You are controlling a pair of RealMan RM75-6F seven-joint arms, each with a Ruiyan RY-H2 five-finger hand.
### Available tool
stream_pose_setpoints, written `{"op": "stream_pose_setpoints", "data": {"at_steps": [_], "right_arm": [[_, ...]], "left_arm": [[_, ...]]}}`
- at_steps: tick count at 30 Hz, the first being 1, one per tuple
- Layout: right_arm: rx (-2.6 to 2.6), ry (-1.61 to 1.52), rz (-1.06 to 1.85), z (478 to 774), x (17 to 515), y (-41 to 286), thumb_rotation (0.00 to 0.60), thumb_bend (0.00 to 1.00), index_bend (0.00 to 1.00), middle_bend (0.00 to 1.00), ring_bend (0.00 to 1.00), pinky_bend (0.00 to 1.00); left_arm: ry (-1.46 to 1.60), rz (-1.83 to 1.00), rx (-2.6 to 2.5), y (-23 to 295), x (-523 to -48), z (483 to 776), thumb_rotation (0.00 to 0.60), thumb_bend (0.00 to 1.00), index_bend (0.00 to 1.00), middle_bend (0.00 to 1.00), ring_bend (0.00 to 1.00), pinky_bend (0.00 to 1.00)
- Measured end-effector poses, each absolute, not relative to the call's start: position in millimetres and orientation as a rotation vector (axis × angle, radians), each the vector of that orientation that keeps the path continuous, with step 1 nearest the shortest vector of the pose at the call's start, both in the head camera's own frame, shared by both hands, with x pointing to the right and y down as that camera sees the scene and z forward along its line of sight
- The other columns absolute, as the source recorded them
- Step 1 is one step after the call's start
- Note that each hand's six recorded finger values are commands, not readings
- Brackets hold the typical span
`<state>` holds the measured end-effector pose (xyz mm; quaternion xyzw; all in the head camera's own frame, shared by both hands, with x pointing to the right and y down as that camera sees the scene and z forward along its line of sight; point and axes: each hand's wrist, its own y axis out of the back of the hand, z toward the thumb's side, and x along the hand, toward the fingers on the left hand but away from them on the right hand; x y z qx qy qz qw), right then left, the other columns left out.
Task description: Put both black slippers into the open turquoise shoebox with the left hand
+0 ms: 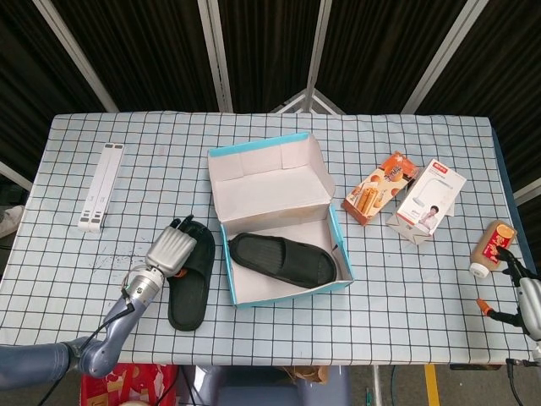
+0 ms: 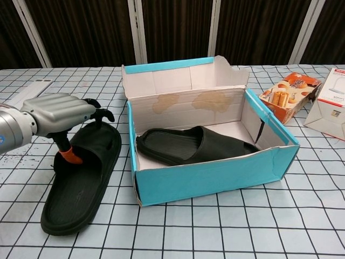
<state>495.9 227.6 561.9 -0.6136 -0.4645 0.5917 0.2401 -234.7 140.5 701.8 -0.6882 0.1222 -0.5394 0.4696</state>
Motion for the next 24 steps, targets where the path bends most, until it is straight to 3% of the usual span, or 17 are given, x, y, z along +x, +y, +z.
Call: {"op": "stream_pose_setpoints", "data": {"at_steps": [7, 14, 24], "right_arm": [[-1.682, -1.271, 1.619, 562, 496, 227, 0.6, 0.23, 0.12, 0.22, 0.31, 0.33], [-1.682, -1.273, 1.618, 562, 496, 228, 0.6, 0.23, 0.12, 0.22, 0.31, 0.33], [-1.681, -1.276, 1.621, 562, 497, 228, 0.6, 0.23, 0.12, 0.22, 0.31, 0.33]], "left_arm": [[0.29, -1.315, -1.667, 140, -234, 701, 0.6, 0.42, 0.23, 0.36, 0.07, 0.2], [0.28, -1.316, -1.652, 141, -237, 700, 0.6, 0.46, 0.26, 0.44, 0.07, 0.2], [0.313, -1.304, -1.606, 133, -247, 682, 0.6, 0.48, 0.27, 0.45, 0.07, 0.2]]}}
